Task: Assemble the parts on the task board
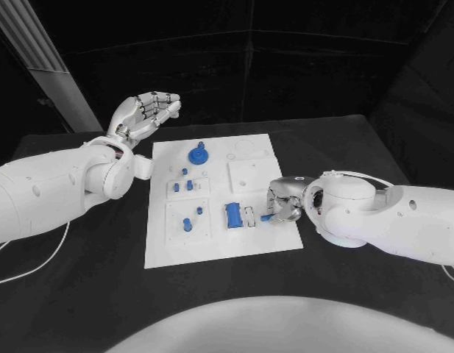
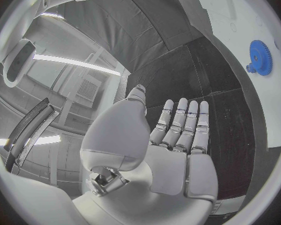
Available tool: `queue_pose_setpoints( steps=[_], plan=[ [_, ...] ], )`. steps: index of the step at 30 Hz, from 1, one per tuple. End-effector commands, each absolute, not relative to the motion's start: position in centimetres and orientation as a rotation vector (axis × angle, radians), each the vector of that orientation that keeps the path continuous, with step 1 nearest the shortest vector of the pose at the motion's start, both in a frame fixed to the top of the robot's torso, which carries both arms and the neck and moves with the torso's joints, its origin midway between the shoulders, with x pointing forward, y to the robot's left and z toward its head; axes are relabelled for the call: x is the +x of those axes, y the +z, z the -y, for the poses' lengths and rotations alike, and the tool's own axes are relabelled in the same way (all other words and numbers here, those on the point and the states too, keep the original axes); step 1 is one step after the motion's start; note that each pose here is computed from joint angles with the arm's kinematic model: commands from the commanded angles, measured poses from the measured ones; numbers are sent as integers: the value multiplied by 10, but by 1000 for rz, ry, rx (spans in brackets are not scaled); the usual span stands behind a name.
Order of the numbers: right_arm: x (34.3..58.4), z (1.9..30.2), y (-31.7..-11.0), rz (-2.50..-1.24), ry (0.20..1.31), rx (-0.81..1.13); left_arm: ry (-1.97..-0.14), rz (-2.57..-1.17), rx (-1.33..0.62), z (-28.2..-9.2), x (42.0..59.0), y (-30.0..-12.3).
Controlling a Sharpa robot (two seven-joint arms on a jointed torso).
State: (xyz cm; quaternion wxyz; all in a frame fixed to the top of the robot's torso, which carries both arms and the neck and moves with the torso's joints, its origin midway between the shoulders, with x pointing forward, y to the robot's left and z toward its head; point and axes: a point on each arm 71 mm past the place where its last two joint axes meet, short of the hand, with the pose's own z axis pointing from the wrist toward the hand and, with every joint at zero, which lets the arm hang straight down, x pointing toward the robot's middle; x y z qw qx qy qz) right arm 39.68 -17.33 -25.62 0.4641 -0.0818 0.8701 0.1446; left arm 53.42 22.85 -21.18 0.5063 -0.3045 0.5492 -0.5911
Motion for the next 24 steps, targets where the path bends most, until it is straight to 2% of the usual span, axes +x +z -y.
queue_pose_setpoints(
  steps=[1, 24],
  plan=[
    [394, 172, -259, -2125, 298, -302, -1526, -1194, -627, -227, 530, -200],
    [393, 170, -267, -2119, 178, -415, -1531, -1198, -629, -226, 530, -201]
  ],
)
